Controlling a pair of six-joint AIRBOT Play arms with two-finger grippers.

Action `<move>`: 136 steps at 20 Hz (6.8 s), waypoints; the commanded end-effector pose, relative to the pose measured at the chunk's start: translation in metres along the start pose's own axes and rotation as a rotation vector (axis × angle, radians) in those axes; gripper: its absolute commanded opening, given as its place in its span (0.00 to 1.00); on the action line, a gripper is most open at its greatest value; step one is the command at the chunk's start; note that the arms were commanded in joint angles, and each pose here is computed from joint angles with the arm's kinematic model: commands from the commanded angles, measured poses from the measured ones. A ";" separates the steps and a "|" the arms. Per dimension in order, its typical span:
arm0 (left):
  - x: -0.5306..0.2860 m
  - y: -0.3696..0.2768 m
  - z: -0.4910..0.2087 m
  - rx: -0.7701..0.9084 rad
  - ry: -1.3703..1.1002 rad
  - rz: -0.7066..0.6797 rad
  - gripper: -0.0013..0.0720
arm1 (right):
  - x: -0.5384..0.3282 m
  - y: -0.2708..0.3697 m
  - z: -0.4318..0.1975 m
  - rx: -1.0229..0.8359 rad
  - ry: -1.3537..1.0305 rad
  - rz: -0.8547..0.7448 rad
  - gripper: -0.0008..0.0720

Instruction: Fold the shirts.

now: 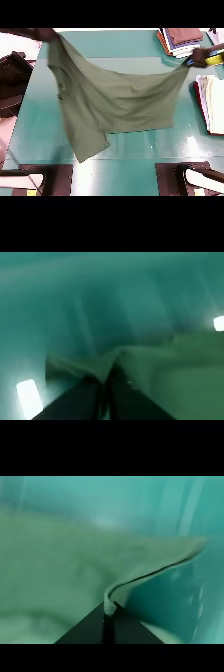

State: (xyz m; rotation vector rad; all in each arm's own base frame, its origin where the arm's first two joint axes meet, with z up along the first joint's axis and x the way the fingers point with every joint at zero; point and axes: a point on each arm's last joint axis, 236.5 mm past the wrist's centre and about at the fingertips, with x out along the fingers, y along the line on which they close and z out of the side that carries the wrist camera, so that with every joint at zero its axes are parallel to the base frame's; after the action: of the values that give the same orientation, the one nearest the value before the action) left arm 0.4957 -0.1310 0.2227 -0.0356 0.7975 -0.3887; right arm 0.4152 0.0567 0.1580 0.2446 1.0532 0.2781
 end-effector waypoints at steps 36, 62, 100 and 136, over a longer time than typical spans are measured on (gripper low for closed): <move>0.052 0.007 -0.356 -0.624 0.514 -0.155 0.36 | 0.027 0.012 -0.109 0.098 0.091 0.111 0.44; 0.035 0.004 -0.315 -0.507 0.433 -0.190 0.05 | 0.116 -0.097 -0.267 0.715 0.260 0.087 0.58; 0.058 0.056 -0.126 -0.360 0.284 -0.106 0.05 | 0.058 -0.057 -0.020 0.060 0.171 -0.031 0.03; -0.025 0.010 -0.412 -0.438 0.765 0.061 0.65 | 0.040 -0.064 -0.108 0.132 0.096 -0.058 0.57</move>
State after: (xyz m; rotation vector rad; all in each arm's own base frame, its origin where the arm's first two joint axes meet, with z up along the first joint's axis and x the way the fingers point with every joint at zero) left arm 0.2458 -0.0607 -0.0301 -0.2227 1.5824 -0.1778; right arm 0.3520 0.0162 0.0495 0.3242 1.2347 0.1844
